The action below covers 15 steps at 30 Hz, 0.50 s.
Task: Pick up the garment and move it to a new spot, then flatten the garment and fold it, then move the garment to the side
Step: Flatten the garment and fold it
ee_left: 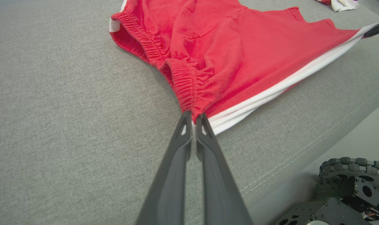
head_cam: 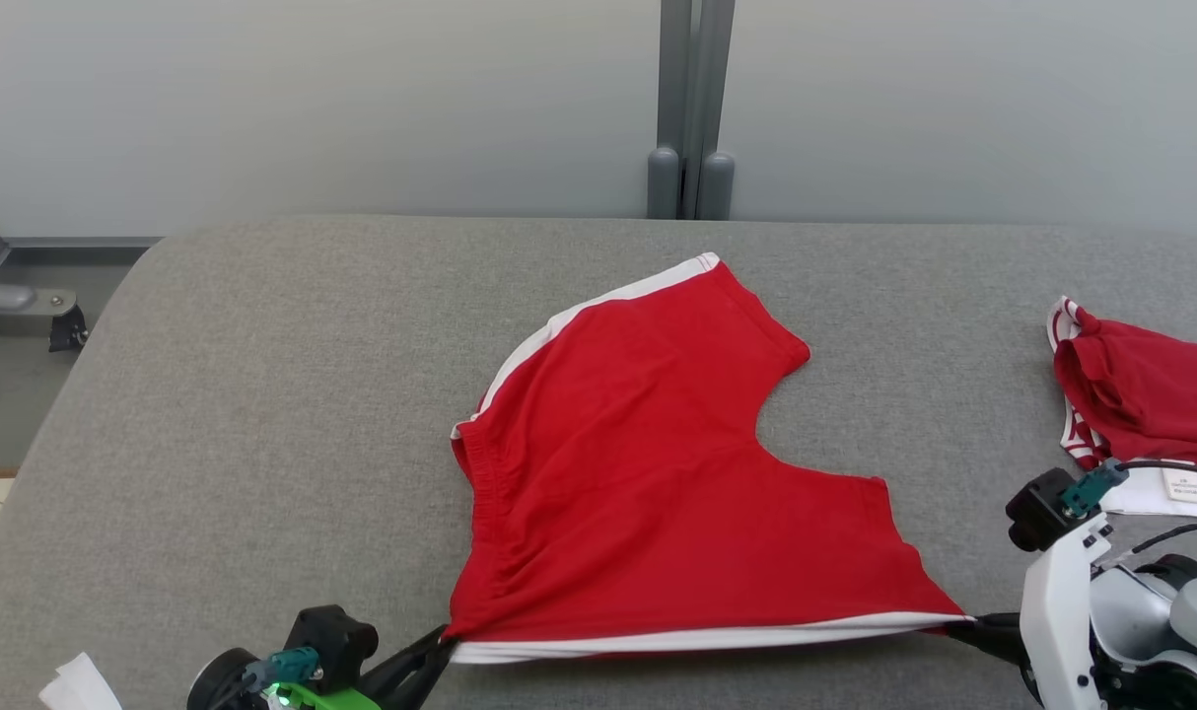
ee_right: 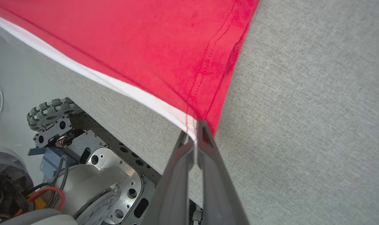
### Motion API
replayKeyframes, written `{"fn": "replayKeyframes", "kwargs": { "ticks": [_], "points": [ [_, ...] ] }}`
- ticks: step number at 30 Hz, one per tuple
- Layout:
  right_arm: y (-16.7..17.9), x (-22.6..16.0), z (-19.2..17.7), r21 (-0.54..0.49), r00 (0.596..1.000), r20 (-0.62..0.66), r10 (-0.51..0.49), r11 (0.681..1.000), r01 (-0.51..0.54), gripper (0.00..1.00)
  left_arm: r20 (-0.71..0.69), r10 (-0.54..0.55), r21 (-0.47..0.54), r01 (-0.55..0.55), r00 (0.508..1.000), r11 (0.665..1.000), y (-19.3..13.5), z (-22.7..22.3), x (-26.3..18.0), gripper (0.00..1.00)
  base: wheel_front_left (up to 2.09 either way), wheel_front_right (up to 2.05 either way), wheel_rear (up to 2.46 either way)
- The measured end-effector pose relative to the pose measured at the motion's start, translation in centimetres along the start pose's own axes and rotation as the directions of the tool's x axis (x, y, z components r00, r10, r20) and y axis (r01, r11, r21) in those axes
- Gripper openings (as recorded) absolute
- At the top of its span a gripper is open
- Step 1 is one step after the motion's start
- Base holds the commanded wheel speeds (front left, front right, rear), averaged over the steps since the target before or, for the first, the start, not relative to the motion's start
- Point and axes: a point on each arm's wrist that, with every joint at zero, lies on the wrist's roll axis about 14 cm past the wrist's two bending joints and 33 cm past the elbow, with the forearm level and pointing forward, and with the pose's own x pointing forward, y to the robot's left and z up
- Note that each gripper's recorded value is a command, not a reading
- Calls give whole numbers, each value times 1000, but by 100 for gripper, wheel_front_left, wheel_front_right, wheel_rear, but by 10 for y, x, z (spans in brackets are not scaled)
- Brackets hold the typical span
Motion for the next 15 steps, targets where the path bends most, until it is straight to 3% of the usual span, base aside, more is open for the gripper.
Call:
{"fn": "replayKeyframes", "kwargs": {
  "ticks": [6, 15],
  "points": [
    [-9, -4, 29, -30, 999, 40, -11, 999, 12, 0, 49, 25, 15, -26, 998, 1000, 6, 24, 0, 0, 0, 0, 0],
    [-34, 2, 120, -107, 988, 143, -55, 992, 71, 0, 156, 48, 35, -54, 987, 998, 29, 78, 26, 0, 0, 0, 0]
  ]
}}
